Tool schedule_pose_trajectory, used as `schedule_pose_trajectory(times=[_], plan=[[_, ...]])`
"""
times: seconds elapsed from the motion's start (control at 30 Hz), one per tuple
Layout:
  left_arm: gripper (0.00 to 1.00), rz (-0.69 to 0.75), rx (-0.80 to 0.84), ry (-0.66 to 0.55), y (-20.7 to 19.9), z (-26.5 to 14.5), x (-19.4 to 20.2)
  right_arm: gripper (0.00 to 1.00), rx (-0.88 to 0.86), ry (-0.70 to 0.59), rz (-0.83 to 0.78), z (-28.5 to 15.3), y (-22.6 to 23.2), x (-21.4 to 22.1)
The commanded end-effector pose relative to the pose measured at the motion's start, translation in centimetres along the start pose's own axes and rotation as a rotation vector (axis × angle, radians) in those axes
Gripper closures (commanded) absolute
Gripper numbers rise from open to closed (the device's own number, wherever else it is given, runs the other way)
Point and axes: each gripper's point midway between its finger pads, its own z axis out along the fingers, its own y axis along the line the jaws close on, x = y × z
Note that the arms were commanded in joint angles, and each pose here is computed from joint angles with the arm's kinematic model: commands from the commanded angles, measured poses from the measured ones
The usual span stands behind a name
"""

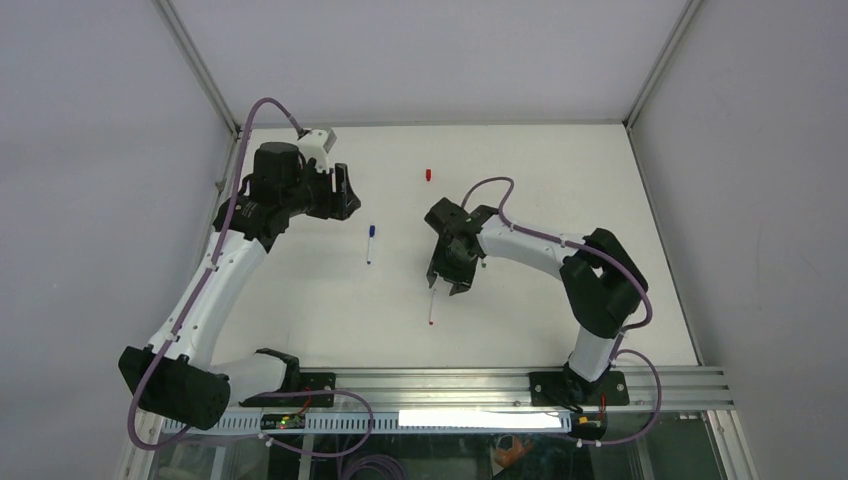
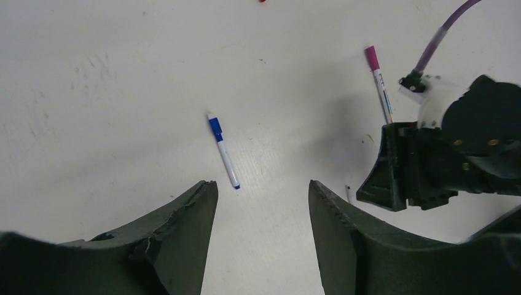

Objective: Insert the pens into the pen caps

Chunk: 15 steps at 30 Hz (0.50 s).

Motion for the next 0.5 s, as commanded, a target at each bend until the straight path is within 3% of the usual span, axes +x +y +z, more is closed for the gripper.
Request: schedule_pose_trajectory(times=[0.0, 0.47], plan=[[0.42, 0.004, 0.026, -0.072, -0.6, -2.2, -1.5, 0.49, -0.028, 0.051, 0.066, 0.9, 1.5, 2.0], [0.38, 0.033, 0.034, -0.153, -1.0, -5.1, -1.5, 0.57, 0.064, 0.070, 0.018, 3.9, 1.4, 4.5]])
